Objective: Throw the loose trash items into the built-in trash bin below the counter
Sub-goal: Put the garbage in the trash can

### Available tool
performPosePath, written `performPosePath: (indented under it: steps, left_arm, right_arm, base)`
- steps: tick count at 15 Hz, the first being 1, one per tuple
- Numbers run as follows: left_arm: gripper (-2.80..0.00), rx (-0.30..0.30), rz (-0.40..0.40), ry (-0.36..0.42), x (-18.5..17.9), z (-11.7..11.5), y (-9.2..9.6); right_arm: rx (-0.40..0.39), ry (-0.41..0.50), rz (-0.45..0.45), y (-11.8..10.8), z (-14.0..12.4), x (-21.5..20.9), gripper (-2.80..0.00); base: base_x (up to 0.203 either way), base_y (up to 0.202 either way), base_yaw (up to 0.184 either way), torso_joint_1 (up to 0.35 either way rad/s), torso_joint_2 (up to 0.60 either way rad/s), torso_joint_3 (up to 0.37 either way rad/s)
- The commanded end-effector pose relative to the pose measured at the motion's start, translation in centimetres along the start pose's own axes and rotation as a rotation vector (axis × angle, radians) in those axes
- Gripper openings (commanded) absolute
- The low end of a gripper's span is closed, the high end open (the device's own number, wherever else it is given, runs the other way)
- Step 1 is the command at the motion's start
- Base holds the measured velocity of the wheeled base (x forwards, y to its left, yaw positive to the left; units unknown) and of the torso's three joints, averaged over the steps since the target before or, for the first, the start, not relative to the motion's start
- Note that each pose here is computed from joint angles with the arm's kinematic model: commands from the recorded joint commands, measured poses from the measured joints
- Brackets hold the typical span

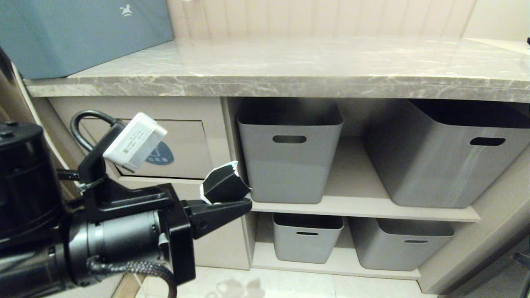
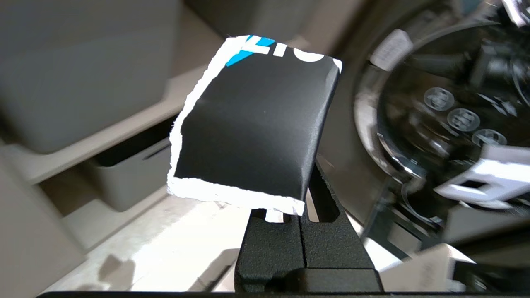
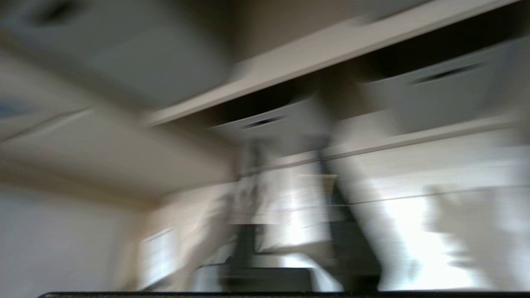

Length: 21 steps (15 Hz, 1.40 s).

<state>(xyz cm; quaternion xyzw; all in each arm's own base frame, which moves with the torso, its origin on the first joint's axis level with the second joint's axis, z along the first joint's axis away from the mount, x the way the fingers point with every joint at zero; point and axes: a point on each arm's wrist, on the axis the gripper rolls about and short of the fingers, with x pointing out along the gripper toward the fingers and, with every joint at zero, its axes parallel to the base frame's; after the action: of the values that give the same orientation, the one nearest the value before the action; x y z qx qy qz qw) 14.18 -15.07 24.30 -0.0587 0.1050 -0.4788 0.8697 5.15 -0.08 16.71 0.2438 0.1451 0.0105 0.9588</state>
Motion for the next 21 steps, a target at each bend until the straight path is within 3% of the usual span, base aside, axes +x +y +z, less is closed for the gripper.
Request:
performPosePath:
  steps: [1, 4, 7, 10, 11, 13, 17, 21]
  left_arm:
    - [-2.8, -0.006, 0.029, -0.003, 0.0, 0.0, 0.6]
    - [-2.8, -0.003, 0.103, -0.012, -0.1, 0.0, 0.9]
    - [-2.8, 0.007, 0.136, -0.061, -1.3, 0.7, 0.6]
    - [-2.8, 0.007, 0.224, -0.104, -2.5, 1.0, 0.5]
    - [-2.8, 0.004, 0.241, -0.104, -2.8, 0.7, 0.5]
    - [-2.8, -0.005, 0.305, -0.079, -4.0, -0.9, 0.9]
    - [-2.8, -0.041, 0.519, -0.05, -7.4, -4.5, 3.0]
    - [-2.8, -0.093, 0.711, -0.08, -10.3, -5.9, 4.9]
  right_arm:
    - [-0.047, -0.083, -0.182, -0.9, -1.1, -0.6, -2.8]
    - [-0.125, -0.106, -0.161, -1.9, -3.6, -1.8, -2.8]
    - [-0.341, -0.078, -0.168, -3.8, -7.5, -1.9, -2.8]
    - [-0.446, -0.111, -0.176, -4.1, -8.4, -2.6, -2.8]
    - [-0.474, -0.052, -0.191, -4.3, -8.8, -2.6, -2.8]
    - [-0.49, -0.018, -0.2, -4.4, -9.0, -2.7, -2.8]
    - [-0.519, -0.017, -0.161, -4.3, -9.0, -2.7, -2.8]
    - [-0.523, -0.214, -0.124, -3.5, -7.3, -2.8, -2.8]
  base:
    - [0.0, 0.0, 0.0, 0.0, 0.0, 0.0]
    - [0.0, 0.0, 0.0, 0.0, 0.0, 0.0]
    - [0.0, 0.0, 0.0, 0.0, 0.0, 0.0]
    - [0.0, 0.0, 0.0, 0.0, 0.0, 0.0]
    - [0.0, 0.0, 0.0, 0.0, 0.0, 0.0]
    - [0.0, 0.0, 0.0, 0.0, 0.0, 0.0]
    - [0.0, 0.0, 0.0, 0.0, 0.0, 0.0]
    - [0.0, 0.0, 0.0, 0.0, 0.0, 0.0]
